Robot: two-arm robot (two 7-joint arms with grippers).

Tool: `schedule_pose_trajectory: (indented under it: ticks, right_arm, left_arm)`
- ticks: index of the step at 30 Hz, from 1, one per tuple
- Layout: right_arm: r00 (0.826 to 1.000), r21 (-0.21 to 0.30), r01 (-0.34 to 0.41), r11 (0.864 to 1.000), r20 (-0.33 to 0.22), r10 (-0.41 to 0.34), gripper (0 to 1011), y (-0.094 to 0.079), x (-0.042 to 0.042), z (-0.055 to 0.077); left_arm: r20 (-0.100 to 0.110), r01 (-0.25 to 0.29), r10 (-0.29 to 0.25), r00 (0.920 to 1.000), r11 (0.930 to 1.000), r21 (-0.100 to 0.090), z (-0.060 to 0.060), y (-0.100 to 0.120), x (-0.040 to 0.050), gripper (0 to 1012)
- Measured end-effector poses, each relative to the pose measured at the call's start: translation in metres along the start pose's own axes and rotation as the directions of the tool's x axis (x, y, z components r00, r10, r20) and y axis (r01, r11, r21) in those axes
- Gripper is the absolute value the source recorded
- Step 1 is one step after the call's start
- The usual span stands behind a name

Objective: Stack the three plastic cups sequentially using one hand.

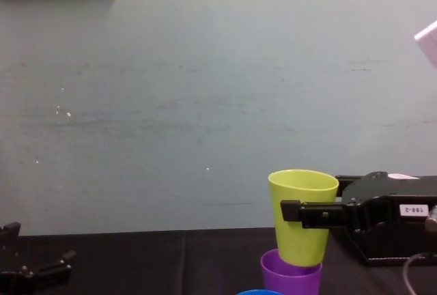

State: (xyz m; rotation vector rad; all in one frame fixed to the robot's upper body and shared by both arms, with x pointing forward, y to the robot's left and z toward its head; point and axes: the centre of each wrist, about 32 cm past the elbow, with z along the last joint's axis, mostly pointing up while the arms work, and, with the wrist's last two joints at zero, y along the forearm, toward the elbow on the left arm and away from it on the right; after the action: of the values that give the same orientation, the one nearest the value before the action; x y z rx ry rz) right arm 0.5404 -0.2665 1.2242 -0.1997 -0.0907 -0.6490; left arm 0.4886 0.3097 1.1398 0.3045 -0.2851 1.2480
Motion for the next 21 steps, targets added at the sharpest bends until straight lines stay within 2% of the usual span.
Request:
schedule_pose_trajectory:
  ticks: [21]
  right_arm:
    - [1.0,-0.041,-0.016,0.999,0.002,0.016,734,0.013,-0.0003,-0.014]
  left_arm:
    - [0.0,0.0,0.0,1.0,1.0,0.0,0.0,0.0,0.0,1011]
